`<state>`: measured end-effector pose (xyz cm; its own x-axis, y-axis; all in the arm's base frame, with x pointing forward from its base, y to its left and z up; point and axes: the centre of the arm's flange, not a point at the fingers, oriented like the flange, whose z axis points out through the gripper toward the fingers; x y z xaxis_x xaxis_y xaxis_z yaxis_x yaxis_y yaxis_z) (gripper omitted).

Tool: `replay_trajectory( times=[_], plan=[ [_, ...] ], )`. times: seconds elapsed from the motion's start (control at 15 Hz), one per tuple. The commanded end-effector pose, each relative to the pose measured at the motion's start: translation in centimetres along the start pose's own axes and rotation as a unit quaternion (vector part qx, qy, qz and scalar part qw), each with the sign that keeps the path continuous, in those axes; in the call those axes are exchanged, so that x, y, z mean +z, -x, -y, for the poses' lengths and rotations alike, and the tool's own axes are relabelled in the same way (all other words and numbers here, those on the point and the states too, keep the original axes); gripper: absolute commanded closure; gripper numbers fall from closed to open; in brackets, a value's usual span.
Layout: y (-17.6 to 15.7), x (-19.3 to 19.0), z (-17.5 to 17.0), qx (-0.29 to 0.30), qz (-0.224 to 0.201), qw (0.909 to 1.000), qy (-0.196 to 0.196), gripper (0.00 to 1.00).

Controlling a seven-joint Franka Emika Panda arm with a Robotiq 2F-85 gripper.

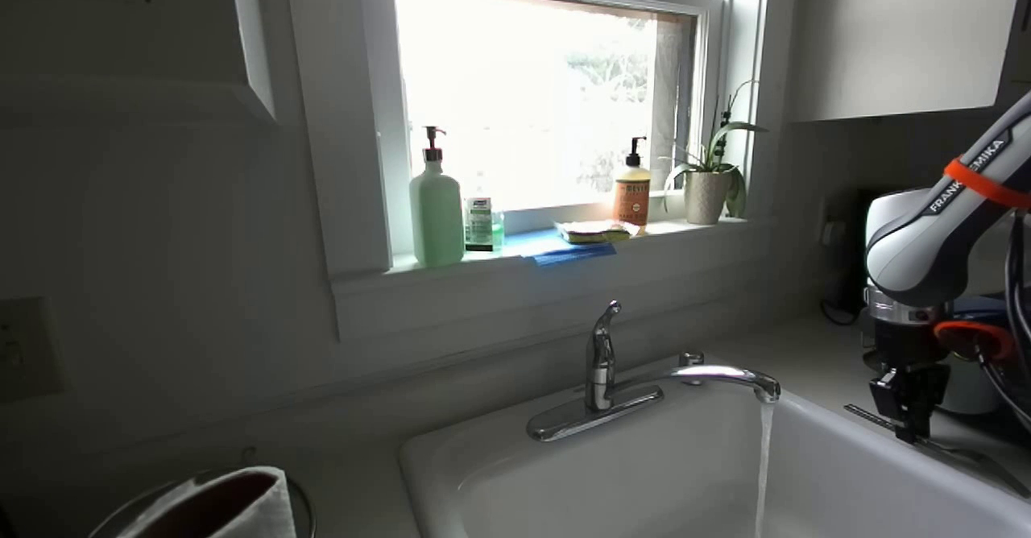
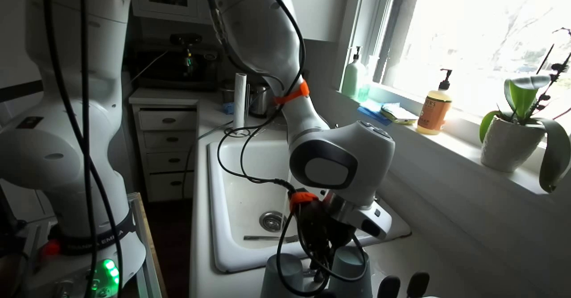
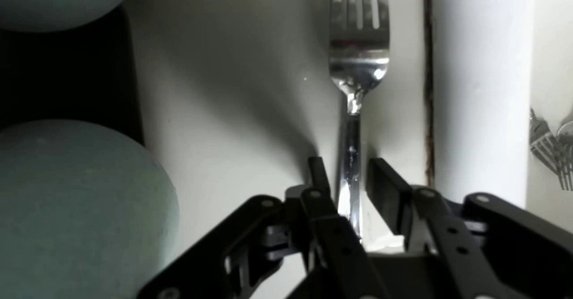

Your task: Pick up the silver fork from the kitchen counter and rinse it with running water, put the silver fork back on the kitchen counter, close the tap

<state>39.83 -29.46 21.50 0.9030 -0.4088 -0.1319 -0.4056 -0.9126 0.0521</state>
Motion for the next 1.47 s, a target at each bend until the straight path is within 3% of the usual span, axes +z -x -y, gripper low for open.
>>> replay_trajectory(
  times=[0.0,0.47,0.87,1.4],
  plan=[
    [-0.5,0.5,-0.7,0.007,0.004,1.0000,-0.003,0.99],
    [-0.7,-0.4,-0.8,0.016,0.007,0.9997,-0.019,0.97],
    [-1.4,-3.4,-0.7,0.015,0.004,0.9996,-0.022,0.97],
    [-1.7,-9.5,1.8,0.007,-0.035,0.9994,-0.004,0.97]
  ],
)
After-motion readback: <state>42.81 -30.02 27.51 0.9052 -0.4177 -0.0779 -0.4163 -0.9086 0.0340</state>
